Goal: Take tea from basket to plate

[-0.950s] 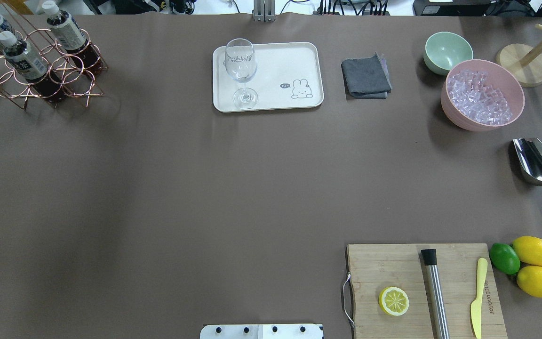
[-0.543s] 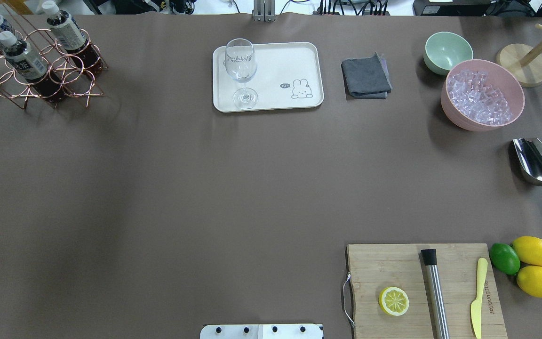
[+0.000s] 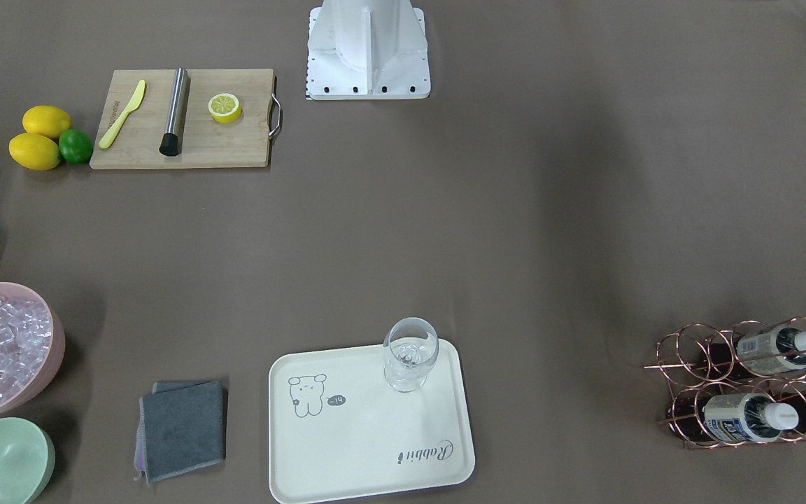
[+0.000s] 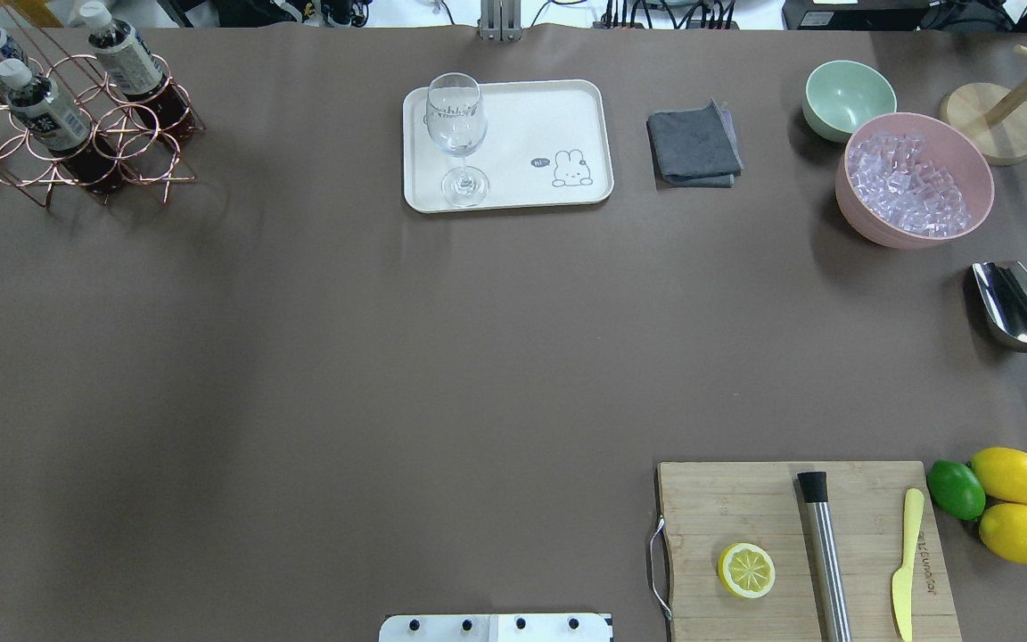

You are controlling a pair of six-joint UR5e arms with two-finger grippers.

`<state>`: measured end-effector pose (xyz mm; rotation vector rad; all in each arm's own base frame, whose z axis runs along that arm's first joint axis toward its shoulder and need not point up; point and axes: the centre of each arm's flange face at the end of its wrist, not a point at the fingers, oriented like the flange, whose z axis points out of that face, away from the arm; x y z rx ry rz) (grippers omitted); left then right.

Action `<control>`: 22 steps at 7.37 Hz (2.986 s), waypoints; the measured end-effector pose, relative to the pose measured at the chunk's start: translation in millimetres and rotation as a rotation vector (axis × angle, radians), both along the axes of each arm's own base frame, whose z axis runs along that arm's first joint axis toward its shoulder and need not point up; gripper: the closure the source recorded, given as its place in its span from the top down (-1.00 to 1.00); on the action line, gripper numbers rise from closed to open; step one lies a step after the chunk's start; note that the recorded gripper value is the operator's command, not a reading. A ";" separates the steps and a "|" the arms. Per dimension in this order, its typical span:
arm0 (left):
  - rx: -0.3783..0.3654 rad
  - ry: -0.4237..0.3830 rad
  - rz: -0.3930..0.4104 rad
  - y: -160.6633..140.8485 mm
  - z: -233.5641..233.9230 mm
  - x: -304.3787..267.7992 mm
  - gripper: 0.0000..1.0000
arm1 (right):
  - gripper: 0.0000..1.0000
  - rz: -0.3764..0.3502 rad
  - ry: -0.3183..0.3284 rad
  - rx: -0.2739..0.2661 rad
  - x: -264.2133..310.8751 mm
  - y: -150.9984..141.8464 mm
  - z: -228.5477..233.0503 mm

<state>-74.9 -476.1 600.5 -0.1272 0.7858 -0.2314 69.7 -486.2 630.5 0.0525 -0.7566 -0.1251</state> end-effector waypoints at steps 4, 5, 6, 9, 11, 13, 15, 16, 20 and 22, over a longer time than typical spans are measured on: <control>0.013 -0.005 -0.040 -26.3 -26.1 -0.2 0.96 | 0.99 -0.002 0.008 -0.015 0.2 -0.4 -0.1; 0.018 -0.013 -0.048 -33.1 -31.2 -1.8 0.96 | 0.99 -0.002 0.009 -0.016 0.2 0.0 0.6; 0.023 -0.021 -0.062 -41.0 -38.7 -3.3 0.97 | 0.99 -0.002 0.010 -0.016 0.2 0.1 0.7; 0.022 -0.029 -0.164 -54.8 -62.5 -29.8 0.97 | 0.99 -0.002 0.008 -0.024 0.1 2.9 5.1; 0.012 -0.024 -0.219 -66.2 -76.5 -32.6 0.95 | 0.99 -0.001 0.001 -0.018 -0.5 2.4 2.3; -0.014 -0.006 -0.301 -93.5 -100.1 -32.7 0.95 | 0.99 0.000 -0.001 -0.024 -0.3 4.6 5.1; -0.039 0.040 -0.365 -116.4 -116.5 -18.0 0.95 | 0.99 -0.002 0.002 -0.035 0.3 8.4 11.4; -0.083 0.061 -0.418 -130.6 -121.5 -7.7 0.95 | 0.99 -0.002 0.003 -0.042 0.3 10.0 15.1; -0.199 0.108 -0.562 -182.5 -156.3 11.2 0.95 | 0.99 -0.007 0.007 -0.054 0.7 12.5 23.4; -0.266 0.130 -0.642 -201.5 -174.2 11.5 0.95 | 0.99 -0.008 0.008 -0.053 0.5 12.2 23.6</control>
